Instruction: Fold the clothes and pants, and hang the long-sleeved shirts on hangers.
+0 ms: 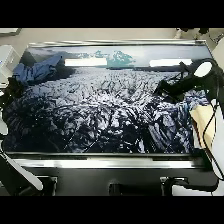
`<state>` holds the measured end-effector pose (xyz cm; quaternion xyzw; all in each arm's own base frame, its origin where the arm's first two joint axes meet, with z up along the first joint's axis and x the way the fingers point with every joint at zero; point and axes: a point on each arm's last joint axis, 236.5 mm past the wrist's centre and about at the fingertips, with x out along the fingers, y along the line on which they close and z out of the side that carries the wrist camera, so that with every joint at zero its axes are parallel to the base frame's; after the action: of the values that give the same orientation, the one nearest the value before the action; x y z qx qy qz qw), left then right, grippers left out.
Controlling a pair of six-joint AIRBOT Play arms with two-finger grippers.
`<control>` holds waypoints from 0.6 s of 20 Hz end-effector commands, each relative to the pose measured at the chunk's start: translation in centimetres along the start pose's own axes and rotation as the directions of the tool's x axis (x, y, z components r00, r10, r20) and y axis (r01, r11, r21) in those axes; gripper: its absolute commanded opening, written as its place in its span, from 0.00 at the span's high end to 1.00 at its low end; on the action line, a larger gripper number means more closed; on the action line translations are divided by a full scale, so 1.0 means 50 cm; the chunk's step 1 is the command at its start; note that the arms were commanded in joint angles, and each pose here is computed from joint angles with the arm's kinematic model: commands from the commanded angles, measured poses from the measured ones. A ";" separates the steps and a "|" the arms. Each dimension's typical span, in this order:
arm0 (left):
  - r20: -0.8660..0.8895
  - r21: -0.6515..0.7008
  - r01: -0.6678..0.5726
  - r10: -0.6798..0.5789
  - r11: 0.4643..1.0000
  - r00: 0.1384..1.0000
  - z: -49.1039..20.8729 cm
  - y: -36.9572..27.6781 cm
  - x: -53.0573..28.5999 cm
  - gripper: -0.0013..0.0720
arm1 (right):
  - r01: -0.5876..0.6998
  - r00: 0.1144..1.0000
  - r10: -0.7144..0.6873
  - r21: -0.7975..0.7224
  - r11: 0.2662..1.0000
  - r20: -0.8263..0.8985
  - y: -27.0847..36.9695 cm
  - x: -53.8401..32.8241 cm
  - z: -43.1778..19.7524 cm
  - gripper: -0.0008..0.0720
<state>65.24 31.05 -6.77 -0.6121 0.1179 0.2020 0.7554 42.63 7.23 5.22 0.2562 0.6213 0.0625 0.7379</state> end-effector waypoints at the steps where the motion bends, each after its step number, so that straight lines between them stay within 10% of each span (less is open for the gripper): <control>1: 0.000 0.026 0.010 -0.010 1.000 1.000 -0.004 -0.010 0.002 0.95 | -0.072 0.994 0.073 0.015 0.997 -0.087 0.035 -0.003 -0.041 0.18; 6: -0.129 0.415 0.188 -0.147 0.890 0.981 -0.048 -0.224 -0.093 0.96 | -0.102 0.991 0.104 0.020 0.995 -0.090 0.050 -0.004 -0.042 0.18; 12: -0.331 0.820 0.414 -0.262 0.396 0.907 -0.221 -0.622 -0.469 0.96 | -0.107 0.992 0.108 0.019 0.994 -0.067 0.051 -0.003 -0.032 0.15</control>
<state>63.79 18.41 19.89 -0.3051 0.1199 -0.0216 0.9445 41.70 9.69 6.33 0.2915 0.6317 0.1029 0.7110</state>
